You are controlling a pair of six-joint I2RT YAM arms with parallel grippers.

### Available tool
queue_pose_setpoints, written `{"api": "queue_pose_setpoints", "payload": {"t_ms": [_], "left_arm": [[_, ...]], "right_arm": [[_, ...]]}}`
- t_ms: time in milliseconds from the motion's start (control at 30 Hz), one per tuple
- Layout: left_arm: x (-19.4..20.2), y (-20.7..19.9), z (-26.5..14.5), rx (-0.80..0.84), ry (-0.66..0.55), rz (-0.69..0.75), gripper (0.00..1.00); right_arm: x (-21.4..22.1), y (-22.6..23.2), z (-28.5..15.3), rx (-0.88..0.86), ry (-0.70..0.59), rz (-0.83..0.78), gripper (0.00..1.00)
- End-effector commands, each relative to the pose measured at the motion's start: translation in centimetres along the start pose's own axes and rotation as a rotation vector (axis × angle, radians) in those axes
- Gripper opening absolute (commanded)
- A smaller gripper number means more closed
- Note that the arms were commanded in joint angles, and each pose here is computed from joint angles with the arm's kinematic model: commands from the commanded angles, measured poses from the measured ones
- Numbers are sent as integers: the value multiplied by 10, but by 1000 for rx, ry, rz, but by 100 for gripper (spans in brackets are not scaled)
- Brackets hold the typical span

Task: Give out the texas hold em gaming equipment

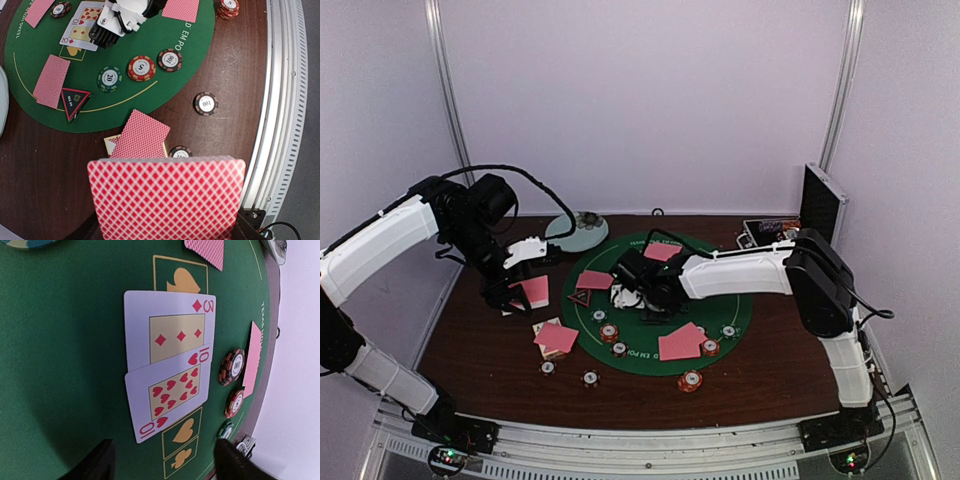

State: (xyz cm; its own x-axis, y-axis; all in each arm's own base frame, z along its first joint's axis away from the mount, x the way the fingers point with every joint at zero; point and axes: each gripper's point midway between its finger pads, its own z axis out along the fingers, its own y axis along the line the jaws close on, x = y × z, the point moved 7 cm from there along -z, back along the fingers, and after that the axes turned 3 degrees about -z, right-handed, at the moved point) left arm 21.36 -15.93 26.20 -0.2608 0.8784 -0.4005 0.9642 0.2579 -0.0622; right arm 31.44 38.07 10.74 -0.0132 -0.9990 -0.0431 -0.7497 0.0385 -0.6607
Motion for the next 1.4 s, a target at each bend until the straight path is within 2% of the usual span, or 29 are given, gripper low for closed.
{"api": "queue_pose_setpoints", "payload": {"t_ms": [0, 33, 67, 233, 333, 433, 567, 733, 900, 1100, 1367], "left_arm": [[-4, -2, -7, 1, -30, 18, 0], [-3, -2, -7, 0, -29, 19, 0], [-3, -3, -7, -1, -29, 19, 0], [-3, -2, -10, -21, -35, 24, 0], [-3, -2, -11, -42, -46, 32, 0], [-2, -3, -11, -42, -51, 35, 0], [-3, -2, -11, -43, -50, 35, 0], [-2, -2, -9, -37, -43, 29, 0], [-3, -1, -9, -35, -43, 21, 0], [-5, 3, -7, -40, -37, 3, 0], [-6, 6, -5, -45, -28, -28, 0]], "right_arm": [[-9, -60, -51, 117, -147, 262, 90], [-9, -70, -59, 128, -174, 315, 97], [-9, -80, -67, 138, -199, 367, 99], [-1, -128, -103, 168, -291, 658, 100], [10, -150, -111, 103, -266, 800, 100], [11, -157, -116, 9, -287, 852, 100], [14, -156, -122, -27, -293, 902, 100], [18, -151, -144, -162, -388, 1045, 100], [9, -129, -160, -486, -474, 1195, 99], [-12, -93, -152, -887, -446, 1361, 99], [-49, -67, -151, -1137, -503, 1495, 99]]}}
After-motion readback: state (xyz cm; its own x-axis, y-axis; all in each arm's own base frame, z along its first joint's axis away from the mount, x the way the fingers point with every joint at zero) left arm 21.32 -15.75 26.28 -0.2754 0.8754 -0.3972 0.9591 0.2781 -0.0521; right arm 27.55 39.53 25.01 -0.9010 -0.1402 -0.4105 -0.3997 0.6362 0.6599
